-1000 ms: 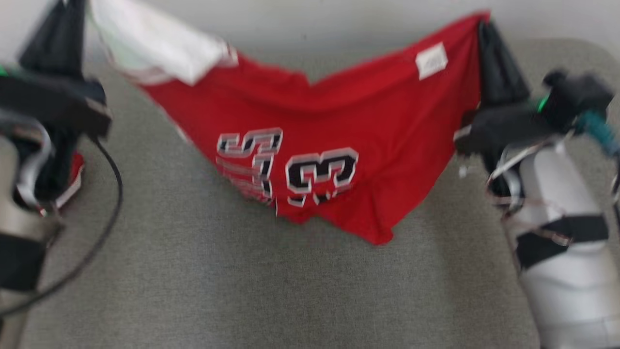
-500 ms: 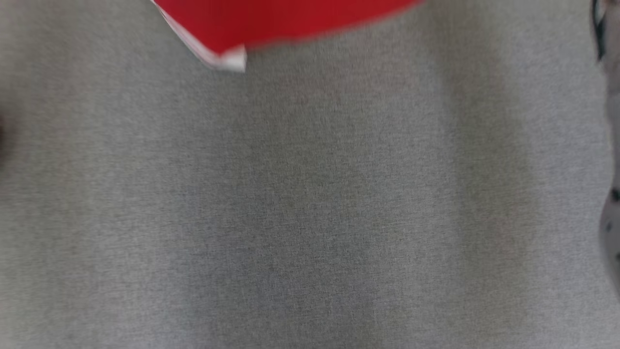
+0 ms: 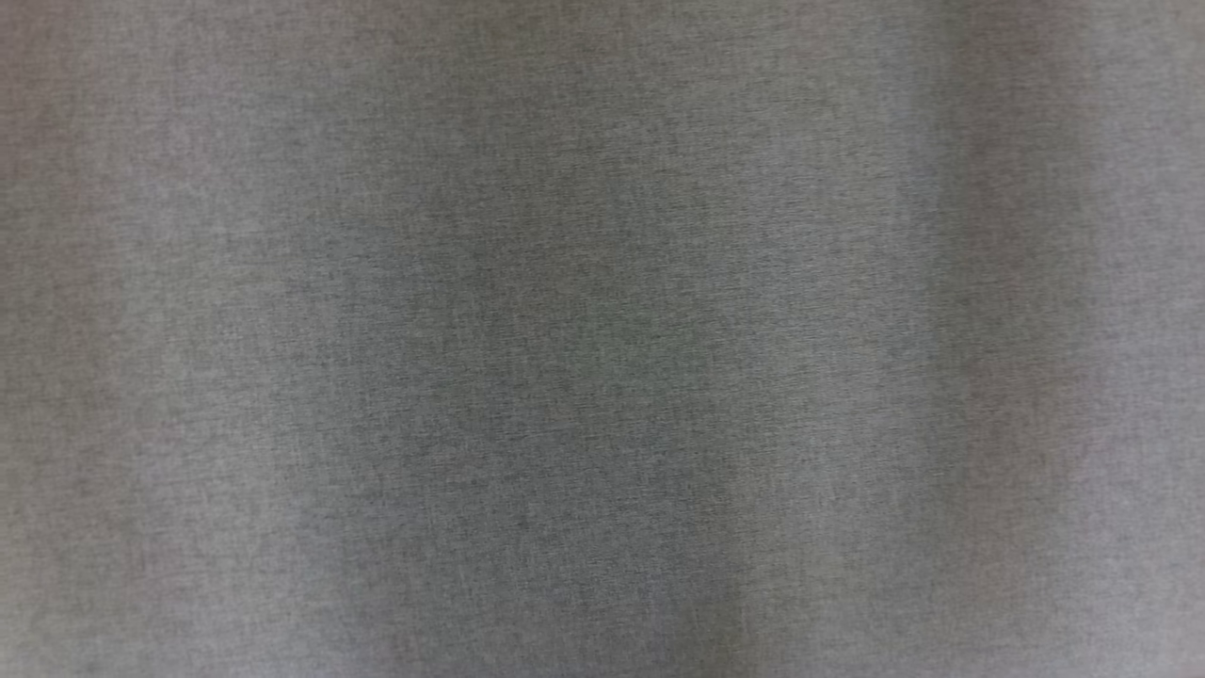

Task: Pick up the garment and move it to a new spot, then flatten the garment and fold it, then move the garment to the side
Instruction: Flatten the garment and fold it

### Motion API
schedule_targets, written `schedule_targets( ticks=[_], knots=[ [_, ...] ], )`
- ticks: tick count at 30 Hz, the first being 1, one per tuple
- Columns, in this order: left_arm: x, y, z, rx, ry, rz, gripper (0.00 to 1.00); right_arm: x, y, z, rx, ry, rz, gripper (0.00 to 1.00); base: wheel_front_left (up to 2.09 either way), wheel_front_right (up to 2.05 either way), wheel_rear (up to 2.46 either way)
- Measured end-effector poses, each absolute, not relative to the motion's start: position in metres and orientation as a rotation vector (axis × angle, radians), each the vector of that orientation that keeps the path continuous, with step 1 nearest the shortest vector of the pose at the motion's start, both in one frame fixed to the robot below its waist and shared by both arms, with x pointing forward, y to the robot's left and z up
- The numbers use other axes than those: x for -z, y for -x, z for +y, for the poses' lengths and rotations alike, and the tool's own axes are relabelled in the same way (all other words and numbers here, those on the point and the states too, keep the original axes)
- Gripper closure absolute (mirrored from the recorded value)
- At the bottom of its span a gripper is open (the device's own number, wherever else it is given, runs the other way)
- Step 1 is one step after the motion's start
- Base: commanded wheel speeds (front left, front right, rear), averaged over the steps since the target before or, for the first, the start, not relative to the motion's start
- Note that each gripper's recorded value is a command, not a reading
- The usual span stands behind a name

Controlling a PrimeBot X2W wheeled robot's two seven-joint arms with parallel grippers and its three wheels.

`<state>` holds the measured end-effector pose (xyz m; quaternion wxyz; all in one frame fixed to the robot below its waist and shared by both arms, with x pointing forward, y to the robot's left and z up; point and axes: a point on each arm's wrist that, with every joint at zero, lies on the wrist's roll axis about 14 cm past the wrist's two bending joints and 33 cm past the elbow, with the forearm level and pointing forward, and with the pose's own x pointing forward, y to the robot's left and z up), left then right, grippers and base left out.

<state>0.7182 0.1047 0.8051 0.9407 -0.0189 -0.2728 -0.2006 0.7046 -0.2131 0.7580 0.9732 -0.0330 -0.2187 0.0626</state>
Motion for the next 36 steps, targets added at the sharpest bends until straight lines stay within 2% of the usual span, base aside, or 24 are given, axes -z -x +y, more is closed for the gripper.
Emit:
schedule_targets(
  ticks=[12, 20, 28, 36],
  knots=[
    [-0.823, -0.715, 0.104, 0.415, 0.046, -0.601, 1.0, -0.753, -0.717, -0.216, -0.109, 0.066, -0.433, 1.0, 0.0, 0.0, 0.0],
    [-0.775, -0.718, 0.109, 0.424, 0.147, -0.54, 1.0, -0.712, -0.712, -0.217, -0.123, 0.046, -0.379, 1.0, 0.0, 0.0, 0.0],
    [-0.702, -0.682, 0.123, 0.431, 0.285, -0.435, 1.0, -0.644, -0.665, -0.225, -0.148, -0.005, -0.264, 1.0, 0.0, 0.0, 0.0],
    [-0.671, -0.616, 0.14, 0.373, 0.368, -0.42, 1.0, -0.593, -0.607, -0.235, -0.148, -0.086, -0.187, 1.0, 0.0, 0.0, 0.0]
  ],
)
